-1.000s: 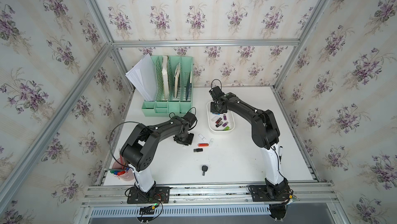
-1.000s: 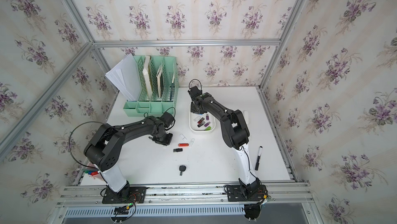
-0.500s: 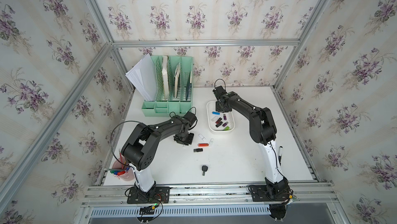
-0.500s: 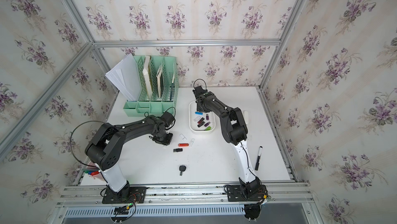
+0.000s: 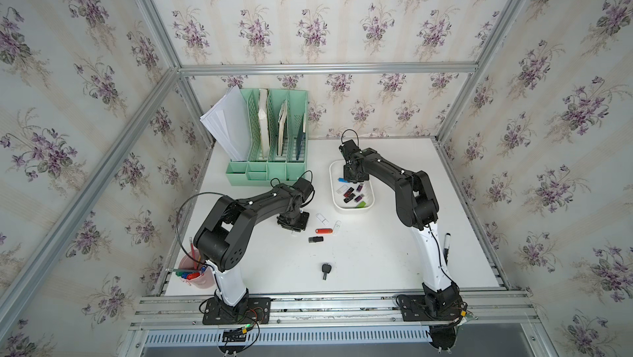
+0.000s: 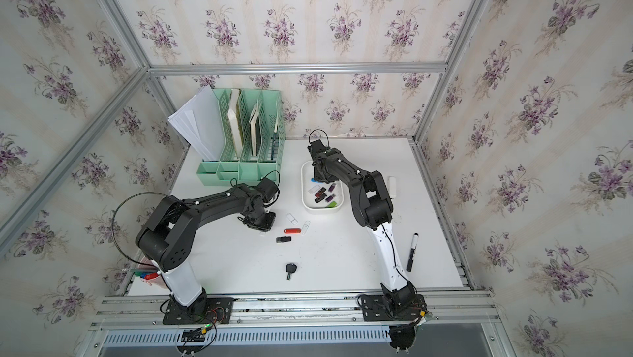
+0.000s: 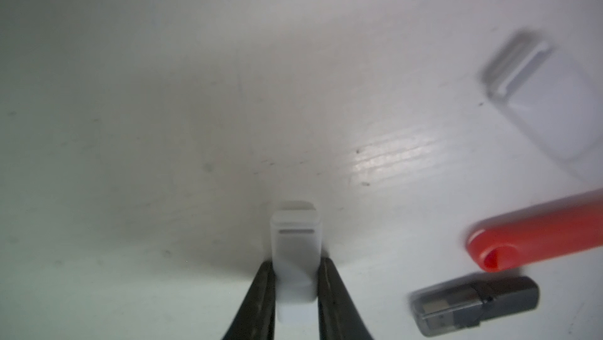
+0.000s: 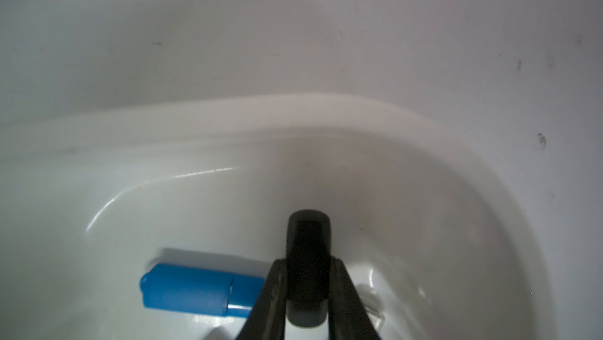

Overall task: Put the usb flash drive into the storage box
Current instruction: Place the USB flash in the storage box, then adjust the storage box at the center of the board.

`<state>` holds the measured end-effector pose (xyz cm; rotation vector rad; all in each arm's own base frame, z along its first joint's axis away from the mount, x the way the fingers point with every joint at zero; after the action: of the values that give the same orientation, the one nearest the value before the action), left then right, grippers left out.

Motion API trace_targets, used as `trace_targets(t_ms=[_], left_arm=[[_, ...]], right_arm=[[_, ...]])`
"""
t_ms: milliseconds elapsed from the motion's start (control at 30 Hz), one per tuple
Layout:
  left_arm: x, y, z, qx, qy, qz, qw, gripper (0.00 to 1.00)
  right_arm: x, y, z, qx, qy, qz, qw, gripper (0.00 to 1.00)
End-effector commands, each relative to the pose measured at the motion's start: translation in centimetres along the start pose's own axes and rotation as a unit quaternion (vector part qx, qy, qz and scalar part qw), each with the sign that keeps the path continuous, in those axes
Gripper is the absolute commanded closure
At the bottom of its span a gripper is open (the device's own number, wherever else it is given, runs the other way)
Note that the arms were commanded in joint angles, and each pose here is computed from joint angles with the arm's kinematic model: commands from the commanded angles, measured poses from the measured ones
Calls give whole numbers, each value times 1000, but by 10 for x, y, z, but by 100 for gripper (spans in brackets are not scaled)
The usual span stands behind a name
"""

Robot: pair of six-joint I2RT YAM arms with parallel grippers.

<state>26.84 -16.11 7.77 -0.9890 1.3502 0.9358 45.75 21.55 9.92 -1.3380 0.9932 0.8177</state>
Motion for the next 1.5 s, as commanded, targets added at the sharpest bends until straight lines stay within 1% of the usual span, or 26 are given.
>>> trace_targets(t_ms=[0, 67, 100, 133, 267, 400, 567, 667, 800, 900, 1033, 1100, 1233, 1400, 1467], left_arm=[[31, 18, 2, -6, 7, 62, 998, 74], [31, 18, 2, -6, 7, 62, 998, 74], [31, 18, 2, -7, 7, 61, 998, 73], [31, 18, 2, -6, 8, 61, 998, 73], [30, 18, 2, -7, 7, 61, 998, 71], [30, 18, 2, -7, 6, 61, 998, 70], [28, 19, 2, -6, 5, 62, 998, 71], [23, 19, 3, -6, 2, 58, 998, 72], [10, 16, 3, -5, -1, 50, 999, 73], [-7, 13, 3, -2, -3, 36, 999, 73], [-40, 4, 2, -1, -6, 6, 1000, 72], [-58, -2, 2, 2, -7, -9, 1000, 72], [-91, -14, 0, 7, -8, -41, 999, 71], [-116, -24, -4, 5, 5, -68, 998, 71], [-122, -28, -5, 3, 10, -75, 997, 71]], right_arm=[[2, 3, -1, -6, 3, 8, 1000, 78], [1, 2, -1, -6, 1, 8, 1000, 76], [1, 3, -1, -6, 1, 9, 1000, 71], [-1, 2, -2, -5, 1, 8, 1000, 61], [-12, -1, -2, -2, -6, -3, 1000, 49], [-36, -8, -3, 8, -23, -27, 999, 44], [-80, -11, -15, 29, -40, -69, 996, 43], [-102, -8, -29, 42, -38, -88, 995, 42], [-116, 1, -50, 52, -20, -95, 994, 41], [-114, 8, -75, 73, -1, -87, 994, 41], [-93, 18, -115, 109, 13, -57, 992, 41], [-81, 23, -125, 110, 20, -42, 993, 41], [-61, 31, -128, 96, 24, -11, 995, 40], [-43, 39, -121, 86, 6, 20, 996, 41], [-36, 43, -116, 82, -16, 33, 996, 41]])
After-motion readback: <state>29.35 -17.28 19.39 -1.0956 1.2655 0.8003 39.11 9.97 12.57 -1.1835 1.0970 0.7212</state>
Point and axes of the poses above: each gripper's point midway between its finger pads, its own x axis out along the fingers, its own z axis along the line the jaws close on, y = z × x, the point moved 8 cm from there along -x, back along the fingers, and after that the axes turned 5 degrees about x, right-handed, at the moved point
